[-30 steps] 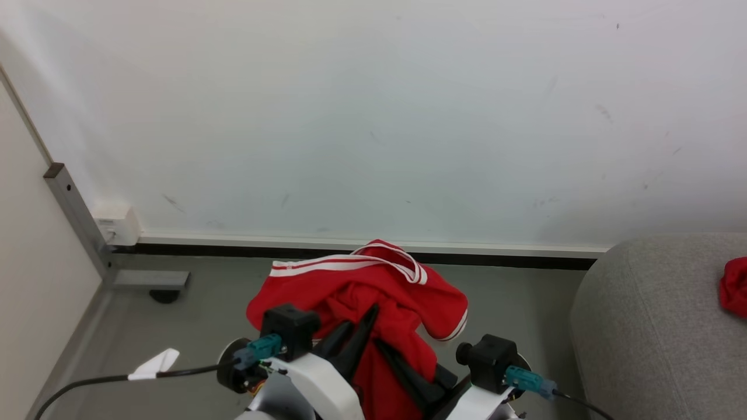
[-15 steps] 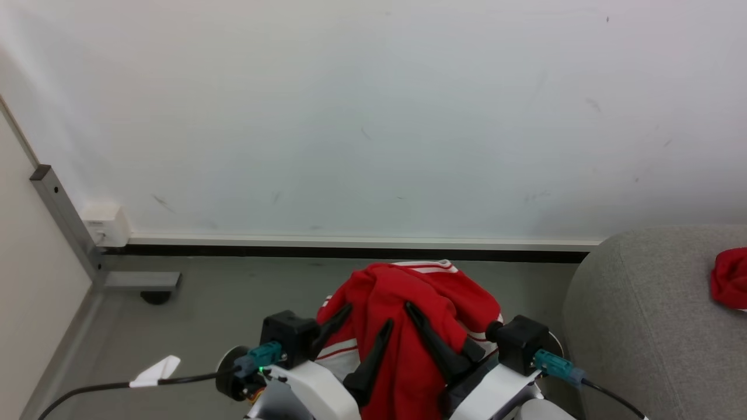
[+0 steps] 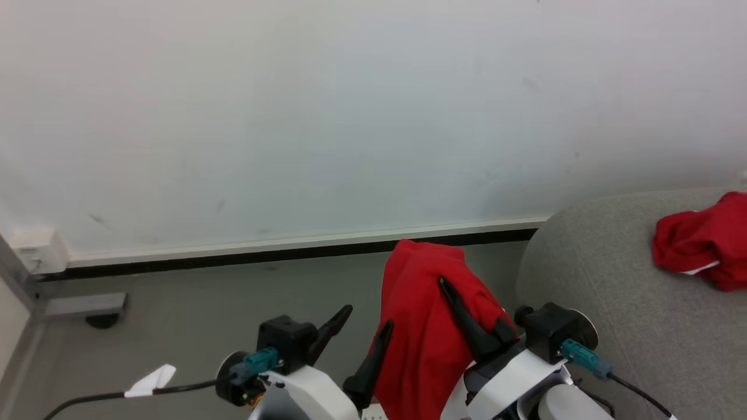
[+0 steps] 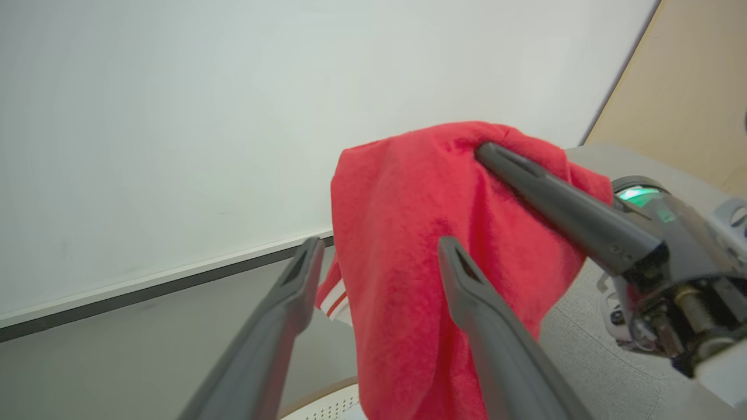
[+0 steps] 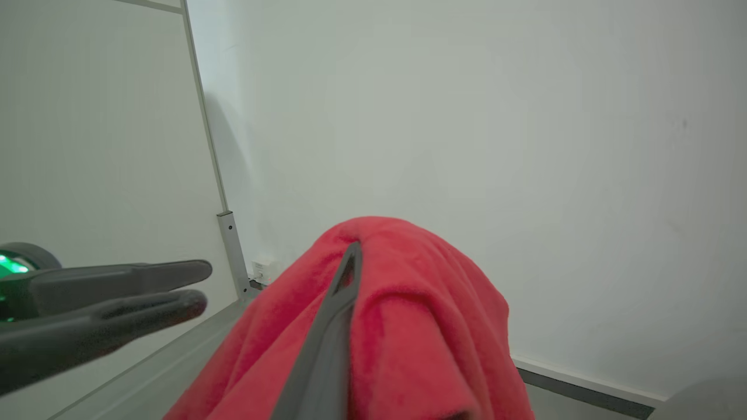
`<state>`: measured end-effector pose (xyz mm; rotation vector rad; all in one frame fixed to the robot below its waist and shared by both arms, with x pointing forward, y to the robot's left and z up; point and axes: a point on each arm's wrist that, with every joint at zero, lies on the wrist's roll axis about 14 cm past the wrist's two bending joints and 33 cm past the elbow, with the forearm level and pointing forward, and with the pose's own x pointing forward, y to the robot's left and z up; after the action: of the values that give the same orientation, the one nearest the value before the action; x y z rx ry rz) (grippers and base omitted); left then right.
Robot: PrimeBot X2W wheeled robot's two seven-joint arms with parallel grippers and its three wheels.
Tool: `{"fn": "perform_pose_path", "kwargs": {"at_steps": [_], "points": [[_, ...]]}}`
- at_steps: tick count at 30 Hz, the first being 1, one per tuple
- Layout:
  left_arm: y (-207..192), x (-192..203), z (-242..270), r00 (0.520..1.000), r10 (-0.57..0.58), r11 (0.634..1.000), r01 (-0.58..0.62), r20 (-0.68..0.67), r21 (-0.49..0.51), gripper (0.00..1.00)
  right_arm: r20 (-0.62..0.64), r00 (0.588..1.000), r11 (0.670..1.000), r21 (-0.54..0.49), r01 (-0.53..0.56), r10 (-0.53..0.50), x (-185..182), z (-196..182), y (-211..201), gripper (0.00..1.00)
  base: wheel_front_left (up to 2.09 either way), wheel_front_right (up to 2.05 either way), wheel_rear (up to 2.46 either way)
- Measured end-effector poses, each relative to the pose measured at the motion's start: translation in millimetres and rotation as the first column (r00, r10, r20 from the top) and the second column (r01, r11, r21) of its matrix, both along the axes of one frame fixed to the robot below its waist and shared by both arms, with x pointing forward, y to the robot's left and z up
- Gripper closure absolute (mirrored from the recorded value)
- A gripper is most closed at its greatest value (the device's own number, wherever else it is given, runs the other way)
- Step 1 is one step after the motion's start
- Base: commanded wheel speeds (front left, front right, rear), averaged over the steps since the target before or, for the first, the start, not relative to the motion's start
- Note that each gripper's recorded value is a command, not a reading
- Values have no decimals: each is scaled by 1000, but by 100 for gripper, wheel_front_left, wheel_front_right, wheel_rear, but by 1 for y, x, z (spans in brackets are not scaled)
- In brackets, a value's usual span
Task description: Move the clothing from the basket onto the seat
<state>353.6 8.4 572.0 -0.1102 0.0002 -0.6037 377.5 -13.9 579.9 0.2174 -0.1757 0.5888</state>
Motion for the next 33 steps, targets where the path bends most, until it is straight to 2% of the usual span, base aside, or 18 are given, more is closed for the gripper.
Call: {"fn": "perform_pose_path", "kwargs": {"at_steps": [9, 19, 25, 33], "points": [[-50, -2, -1, 989, -148, 989, 148, -3, -12, 0, 30, 980, 979, -45, 199, -198, -3, -4, -73, 100, 0, 0, 0], [-116, -21, -3, 938, -346, 938, 346, -12, -39, 0, 34, 909, 905, -86, 418, -416, -32, -13, -163, 100, 0, 0, 0], [-133, -27, -7, 916, -401, 915, 400, -26, -50, 0, 28, 878, 872, -102, 478, -478, -43, -13, -189, 100, 0, 0, 0], [-137, -19, -11, 904, -427, 904, 424, -39, -61, 0, 54, 852, 844, -120, 523, -520, -27, 1, -212, 100, 0, 0, 0]]}}
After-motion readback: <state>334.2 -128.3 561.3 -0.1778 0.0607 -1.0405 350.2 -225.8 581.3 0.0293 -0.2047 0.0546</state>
